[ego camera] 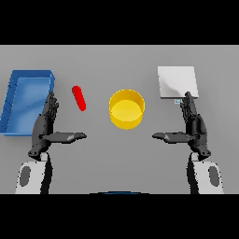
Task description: Pick up the red beaker and tilt it to pour out 1 green nut into yellow bowl. Pick up the yellow bowl and place it on the metallic measuring scale.
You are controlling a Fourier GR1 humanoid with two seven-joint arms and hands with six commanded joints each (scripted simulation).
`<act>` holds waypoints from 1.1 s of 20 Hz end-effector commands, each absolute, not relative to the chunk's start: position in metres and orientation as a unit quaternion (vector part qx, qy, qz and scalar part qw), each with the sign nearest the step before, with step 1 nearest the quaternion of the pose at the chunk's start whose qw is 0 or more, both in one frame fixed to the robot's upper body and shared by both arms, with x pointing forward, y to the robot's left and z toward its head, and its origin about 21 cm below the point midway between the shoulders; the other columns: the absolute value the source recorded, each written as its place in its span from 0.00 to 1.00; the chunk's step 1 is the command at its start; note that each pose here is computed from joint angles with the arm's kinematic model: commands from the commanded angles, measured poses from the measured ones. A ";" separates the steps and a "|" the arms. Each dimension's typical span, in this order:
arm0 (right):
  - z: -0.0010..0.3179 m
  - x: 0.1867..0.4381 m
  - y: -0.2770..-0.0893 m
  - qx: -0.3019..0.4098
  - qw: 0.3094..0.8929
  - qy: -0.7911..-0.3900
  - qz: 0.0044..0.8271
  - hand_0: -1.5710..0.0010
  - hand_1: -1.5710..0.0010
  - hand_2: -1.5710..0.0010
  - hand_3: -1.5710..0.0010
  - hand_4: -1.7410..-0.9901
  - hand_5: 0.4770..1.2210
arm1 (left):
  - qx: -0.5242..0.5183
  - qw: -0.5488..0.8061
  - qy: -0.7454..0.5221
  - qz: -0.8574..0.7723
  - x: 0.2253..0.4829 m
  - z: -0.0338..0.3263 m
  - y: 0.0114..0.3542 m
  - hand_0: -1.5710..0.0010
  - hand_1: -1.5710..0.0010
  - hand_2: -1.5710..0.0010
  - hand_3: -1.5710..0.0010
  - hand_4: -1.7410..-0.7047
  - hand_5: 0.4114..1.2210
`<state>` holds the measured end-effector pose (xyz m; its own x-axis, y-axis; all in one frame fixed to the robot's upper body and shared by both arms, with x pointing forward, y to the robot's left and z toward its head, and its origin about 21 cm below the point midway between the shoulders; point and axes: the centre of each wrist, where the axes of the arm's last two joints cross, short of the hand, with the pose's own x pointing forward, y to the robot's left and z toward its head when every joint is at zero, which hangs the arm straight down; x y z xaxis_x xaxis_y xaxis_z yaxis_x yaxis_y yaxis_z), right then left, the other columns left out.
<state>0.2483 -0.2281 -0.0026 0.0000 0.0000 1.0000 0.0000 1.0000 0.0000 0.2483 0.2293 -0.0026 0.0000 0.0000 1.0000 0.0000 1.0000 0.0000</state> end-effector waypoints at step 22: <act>0.009 0.227 -0.218 -0.055 0.645 -0.753 0.121 1.00 1.00 1.00 1.00 0.70 0.20 | 0.033 0.723 -0.680 -0.115 0.262 0.002 0.221 1.00 1.00 1.00 1.00 0.54 0.29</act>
<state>0.2272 -0.2181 0.0085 -0.1633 0.2389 0.9572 -0.0741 0.9645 -0.2533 0.2620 0.2215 0.0027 0.0545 -0.2131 0.9755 0.1210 0.9712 0.2053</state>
